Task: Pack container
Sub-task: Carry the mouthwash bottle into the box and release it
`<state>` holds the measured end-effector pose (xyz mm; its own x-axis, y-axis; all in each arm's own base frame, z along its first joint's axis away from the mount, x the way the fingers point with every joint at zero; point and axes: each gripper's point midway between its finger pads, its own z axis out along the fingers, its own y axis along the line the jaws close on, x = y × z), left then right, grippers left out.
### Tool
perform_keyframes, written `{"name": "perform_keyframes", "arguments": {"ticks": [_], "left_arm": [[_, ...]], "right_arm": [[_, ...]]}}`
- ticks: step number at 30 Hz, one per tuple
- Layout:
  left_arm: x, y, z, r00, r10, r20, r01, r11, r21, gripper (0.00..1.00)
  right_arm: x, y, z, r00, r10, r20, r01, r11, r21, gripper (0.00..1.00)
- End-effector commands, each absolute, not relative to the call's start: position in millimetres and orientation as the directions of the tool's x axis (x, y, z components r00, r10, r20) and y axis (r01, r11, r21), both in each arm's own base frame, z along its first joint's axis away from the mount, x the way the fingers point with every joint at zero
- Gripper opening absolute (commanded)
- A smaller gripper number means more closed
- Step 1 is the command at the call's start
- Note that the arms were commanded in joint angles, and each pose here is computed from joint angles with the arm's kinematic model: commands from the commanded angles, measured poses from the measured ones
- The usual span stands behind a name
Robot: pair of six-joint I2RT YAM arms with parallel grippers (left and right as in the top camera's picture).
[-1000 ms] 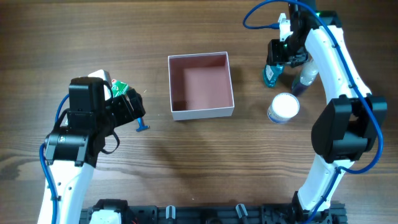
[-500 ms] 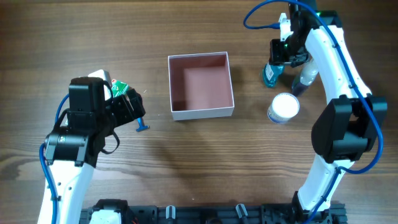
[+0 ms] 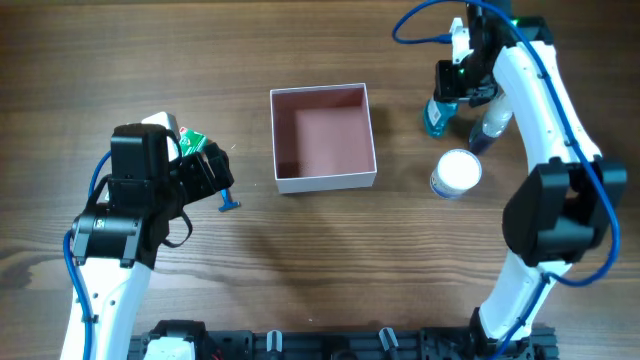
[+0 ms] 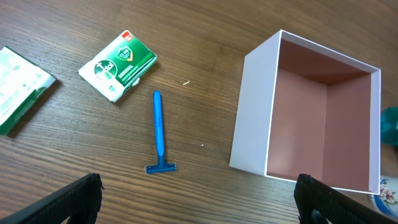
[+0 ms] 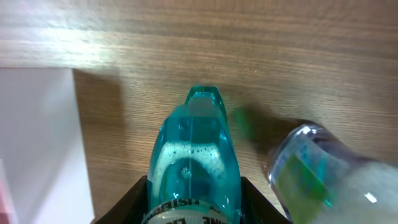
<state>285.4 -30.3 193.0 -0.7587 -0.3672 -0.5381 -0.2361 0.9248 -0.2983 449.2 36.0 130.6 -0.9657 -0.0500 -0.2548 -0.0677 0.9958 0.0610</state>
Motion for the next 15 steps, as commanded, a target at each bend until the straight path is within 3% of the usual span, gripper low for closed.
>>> {"name": "perform_keyframes", "arguments": {"ticks": [1,7,15], "left_arm": [[287.8,-35.1,201.6,-0.756,-0.344,-0.556,-0.199,0.931,-0.305,1.0],[287.9,-35.1,201.6,-0.756,-0.344,-0.557,-0.199,0.931,-0.305,1.0],[287.8,-35.1,201.6,-0.756,-0.344,-0.556,-0.199,0.931,-0.306,1.0]], "right_arm": [[440.4,41.0,227.7,-0.883,-0.01,-0.47,-0.052,0.996,0.077,0.04],[403.0,94.7,305.8,-0.784,-0.018,-0.621,-0.13,0.982,0.136,0.04],[383.4,194.5,306.7,-0.786,0.016,-0.619,-0.174,0.954,0.246,0.04]]}}
